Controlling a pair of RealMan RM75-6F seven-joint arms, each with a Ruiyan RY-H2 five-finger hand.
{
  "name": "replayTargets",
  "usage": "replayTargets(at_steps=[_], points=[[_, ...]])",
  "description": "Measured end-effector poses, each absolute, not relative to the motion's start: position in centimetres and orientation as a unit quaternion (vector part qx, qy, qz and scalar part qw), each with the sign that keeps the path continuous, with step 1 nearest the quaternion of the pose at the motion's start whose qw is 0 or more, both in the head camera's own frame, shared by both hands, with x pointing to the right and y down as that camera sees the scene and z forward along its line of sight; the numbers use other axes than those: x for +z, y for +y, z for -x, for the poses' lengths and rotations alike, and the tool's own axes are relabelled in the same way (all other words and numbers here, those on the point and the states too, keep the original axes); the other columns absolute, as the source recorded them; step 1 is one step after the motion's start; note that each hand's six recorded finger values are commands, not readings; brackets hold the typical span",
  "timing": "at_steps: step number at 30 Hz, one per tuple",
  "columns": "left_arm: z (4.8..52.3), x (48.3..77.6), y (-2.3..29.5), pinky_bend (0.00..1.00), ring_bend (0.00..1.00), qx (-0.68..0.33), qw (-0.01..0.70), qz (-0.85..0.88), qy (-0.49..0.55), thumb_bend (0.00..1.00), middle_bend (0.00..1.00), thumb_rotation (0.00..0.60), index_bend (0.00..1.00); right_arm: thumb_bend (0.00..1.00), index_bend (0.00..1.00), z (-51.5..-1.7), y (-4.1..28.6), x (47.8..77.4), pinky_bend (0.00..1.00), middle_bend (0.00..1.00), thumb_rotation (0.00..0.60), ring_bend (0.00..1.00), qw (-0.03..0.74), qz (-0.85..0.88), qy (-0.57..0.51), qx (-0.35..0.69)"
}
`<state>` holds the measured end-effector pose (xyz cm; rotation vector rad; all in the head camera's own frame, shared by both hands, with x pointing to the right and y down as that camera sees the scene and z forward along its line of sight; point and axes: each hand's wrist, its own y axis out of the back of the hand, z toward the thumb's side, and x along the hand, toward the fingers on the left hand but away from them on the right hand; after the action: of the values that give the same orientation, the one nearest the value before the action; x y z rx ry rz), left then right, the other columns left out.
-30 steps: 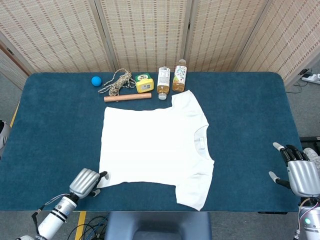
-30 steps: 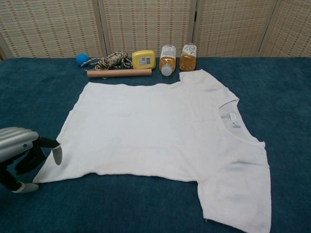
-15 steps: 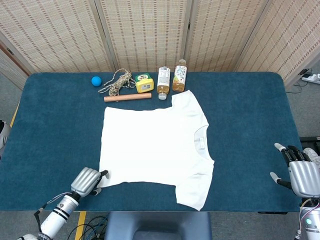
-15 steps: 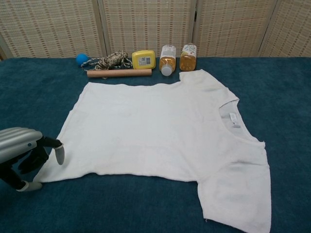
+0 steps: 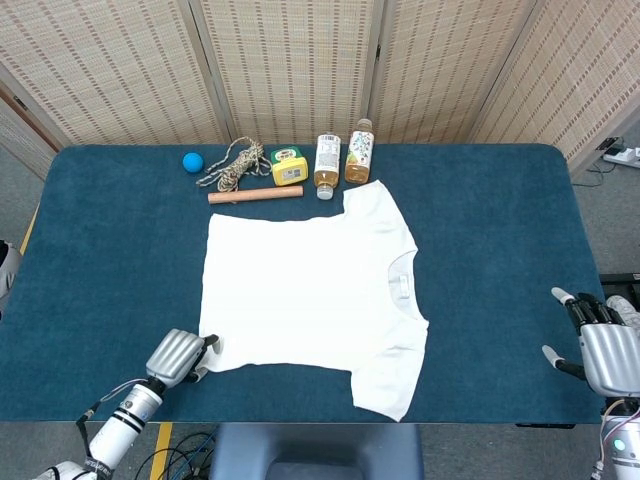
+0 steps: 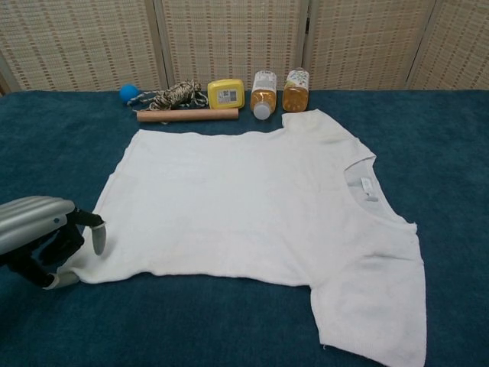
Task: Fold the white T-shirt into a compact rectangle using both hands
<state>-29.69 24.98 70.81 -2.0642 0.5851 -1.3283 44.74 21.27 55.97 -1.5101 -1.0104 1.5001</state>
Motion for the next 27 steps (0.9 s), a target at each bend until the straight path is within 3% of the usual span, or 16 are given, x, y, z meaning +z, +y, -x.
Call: replayTargets(at_steps=[15,27], points=[[29.5,71.4,25.0,0.93,0.79,-0.499,0.303,0.781,0.223,0.48,0.89,0.600,0.61,0.18,0.14,-44.6,21.3,56.2,0.27,0.30,0.600,0.21,0.382,0.596,-0.394,0.586],[29.0,70.6,24.8,0.93,0.80,-0.483,0.309,0.781,0.247,0.50,0.89,0.600,0.63,0.21,0.20,-41.5,21.2,57.1,0.27,0.36,0.600,0.26,0.406,0.643,-0.362,0.539]])
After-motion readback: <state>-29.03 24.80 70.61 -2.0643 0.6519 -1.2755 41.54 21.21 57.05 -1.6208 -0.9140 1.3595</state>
